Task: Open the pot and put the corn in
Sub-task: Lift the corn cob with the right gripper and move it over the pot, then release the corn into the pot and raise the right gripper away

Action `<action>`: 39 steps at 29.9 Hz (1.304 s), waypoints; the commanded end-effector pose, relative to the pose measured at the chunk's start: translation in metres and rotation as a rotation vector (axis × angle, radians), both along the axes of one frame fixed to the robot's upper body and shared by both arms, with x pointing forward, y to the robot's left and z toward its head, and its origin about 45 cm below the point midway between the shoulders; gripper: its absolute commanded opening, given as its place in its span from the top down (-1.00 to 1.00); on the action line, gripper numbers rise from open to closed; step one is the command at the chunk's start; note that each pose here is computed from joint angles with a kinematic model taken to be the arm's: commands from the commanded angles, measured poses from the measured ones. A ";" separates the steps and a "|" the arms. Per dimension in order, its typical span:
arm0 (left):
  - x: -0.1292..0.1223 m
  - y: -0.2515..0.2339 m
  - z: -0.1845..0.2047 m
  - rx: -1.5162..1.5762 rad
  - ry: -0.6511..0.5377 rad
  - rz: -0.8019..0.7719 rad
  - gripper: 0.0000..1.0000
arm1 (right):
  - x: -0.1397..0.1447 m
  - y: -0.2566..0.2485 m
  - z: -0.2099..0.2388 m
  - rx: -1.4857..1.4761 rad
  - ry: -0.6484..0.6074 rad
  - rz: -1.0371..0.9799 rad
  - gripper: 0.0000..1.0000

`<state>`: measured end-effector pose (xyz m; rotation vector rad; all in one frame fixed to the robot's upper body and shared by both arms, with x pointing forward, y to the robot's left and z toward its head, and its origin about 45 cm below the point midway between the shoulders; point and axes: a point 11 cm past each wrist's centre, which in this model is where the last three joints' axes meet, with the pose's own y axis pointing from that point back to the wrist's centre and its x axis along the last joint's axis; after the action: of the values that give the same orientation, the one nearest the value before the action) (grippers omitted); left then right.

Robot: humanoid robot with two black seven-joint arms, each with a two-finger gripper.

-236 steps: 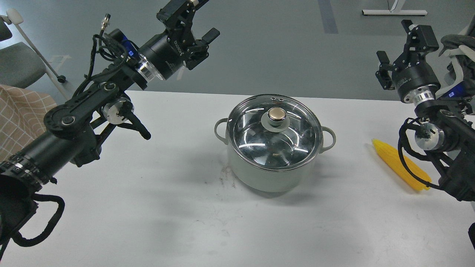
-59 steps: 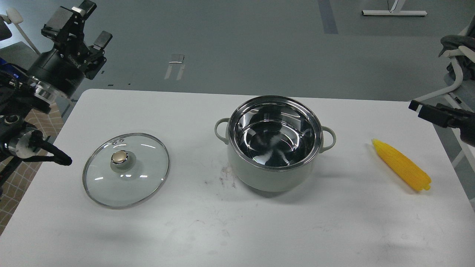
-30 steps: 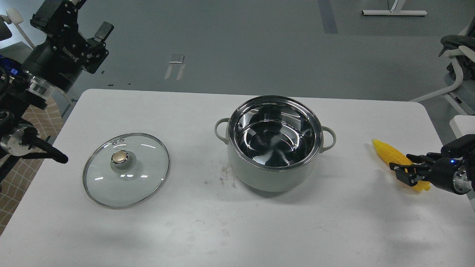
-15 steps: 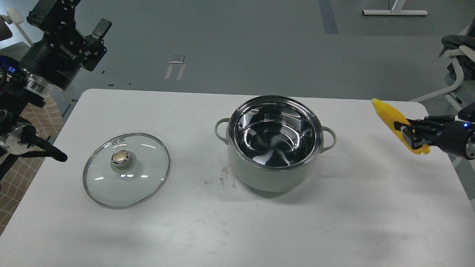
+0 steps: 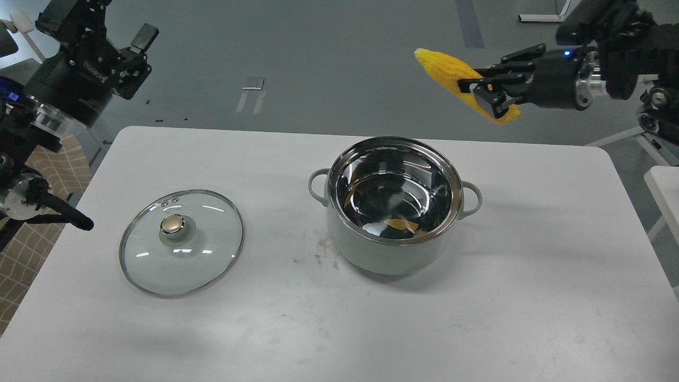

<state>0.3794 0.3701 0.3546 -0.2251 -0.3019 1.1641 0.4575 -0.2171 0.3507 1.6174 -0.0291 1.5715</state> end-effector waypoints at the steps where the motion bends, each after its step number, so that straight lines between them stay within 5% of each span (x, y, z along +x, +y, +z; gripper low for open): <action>1: 0.000 0.000 0.000 -0.004 0.001 0.000 -0.84 | -0.011 0.040 -0.032 -0.074 0.069 0.096 0.89; 15: 0.000 0.000 0.000 -0.004 0.001 0.000 -0.84 | -0.034 0.056 -0.109 -0.136 0.211 0.140 0.69; 19: 0.000 0.000 0.000 -0.004 0.001 0.000 -0.84 | -0.033 0.061 -0.110 -0.123 0.213 0.140 0.40; 27: 0.000 0.000 0.000 -0.004 0.001 0.000 -0.84 | -0.034 0.063 -0.109 -0.096 0.230 0.125 -0.61; 31: 0.000 -0.001 -0.001 -0.005 0.002 0.002 -0.86 | -0.034 0.063 -0.109 -0.090 0.230 0.123 -0.87; 39: 0.001 -0.002 -0.001 -0.013 0.000 0.002 -0.95 | -0.008 0.068 -0.073 0.119 0.187 0.012 -0.99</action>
<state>0.3799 0.3694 0.3532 -0.2287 -0.2986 1.1712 0.4320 -0.1509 0.2534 1.8124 0.1479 1.4281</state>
